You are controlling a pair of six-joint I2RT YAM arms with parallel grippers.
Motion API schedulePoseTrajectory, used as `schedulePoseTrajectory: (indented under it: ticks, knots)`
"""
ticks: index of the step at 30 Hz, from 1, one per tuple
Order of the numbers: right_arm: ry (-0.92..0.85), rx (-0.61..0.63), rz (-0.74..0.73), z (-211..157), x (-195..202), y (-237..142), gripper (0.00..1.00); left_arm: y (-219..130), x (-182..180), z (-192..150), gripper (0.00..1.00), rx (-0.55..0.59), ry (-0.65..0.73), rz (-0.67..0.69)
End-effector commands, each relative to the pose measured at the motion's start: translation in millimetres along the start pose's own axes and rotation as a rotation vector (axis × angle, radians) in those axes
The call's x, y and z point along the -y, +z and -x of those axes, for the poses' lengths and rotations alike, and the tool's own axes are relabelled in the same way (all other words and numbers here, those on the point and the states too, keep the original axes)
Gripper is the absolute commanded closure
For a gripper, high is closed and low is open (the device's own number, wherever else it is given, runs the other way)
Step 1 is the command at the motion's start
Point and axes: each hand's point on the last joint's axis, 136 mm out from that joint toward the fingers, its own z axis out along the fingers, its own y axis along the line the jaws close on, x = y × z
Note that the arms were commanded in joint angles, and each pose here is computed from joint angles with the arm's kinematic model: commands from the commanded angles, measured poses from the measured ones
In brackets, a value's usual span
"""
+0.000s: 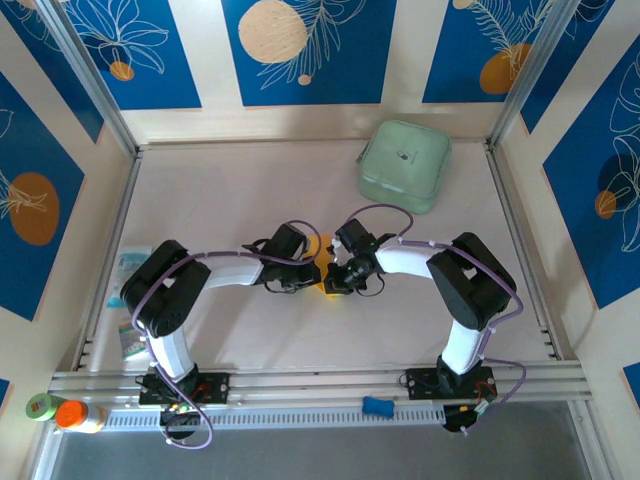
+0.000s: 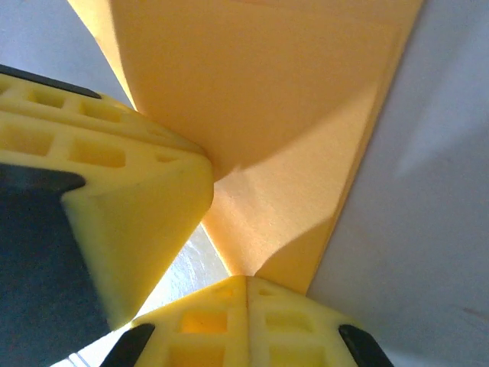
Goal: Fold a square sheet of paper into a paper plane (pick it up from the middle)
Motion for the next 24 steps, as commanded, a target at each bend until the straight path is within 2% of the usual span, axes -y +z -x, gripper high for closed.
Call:
schedulePoseTrajectory:
  ticks: [1,10,20,24]
  knots:
    - [0.075,-0.096,-0.134,-27.9,35.3,14.5,1.0,0.1,-16.0,0.0,0.88,0.008,-0.008,0.101]
    - [0.092,-0.133,-0.182,-40.5,48.8,16.2,1.0,-3.6,-35.4,8.8,0.88,0.025,-0.034,0.156]
    - [0.1,-0.171,-0.219,-50.8,59.1,18.0,1.0,-10.9,-54.3,37.0,0.86,0.067,-0.092,0.031]
    - [0.1,-0.174,-0.22,-50.5,58.8,18.4,1.0,-19.7,-68.0,47.9,0.86,0.094,-0.111,0.032]
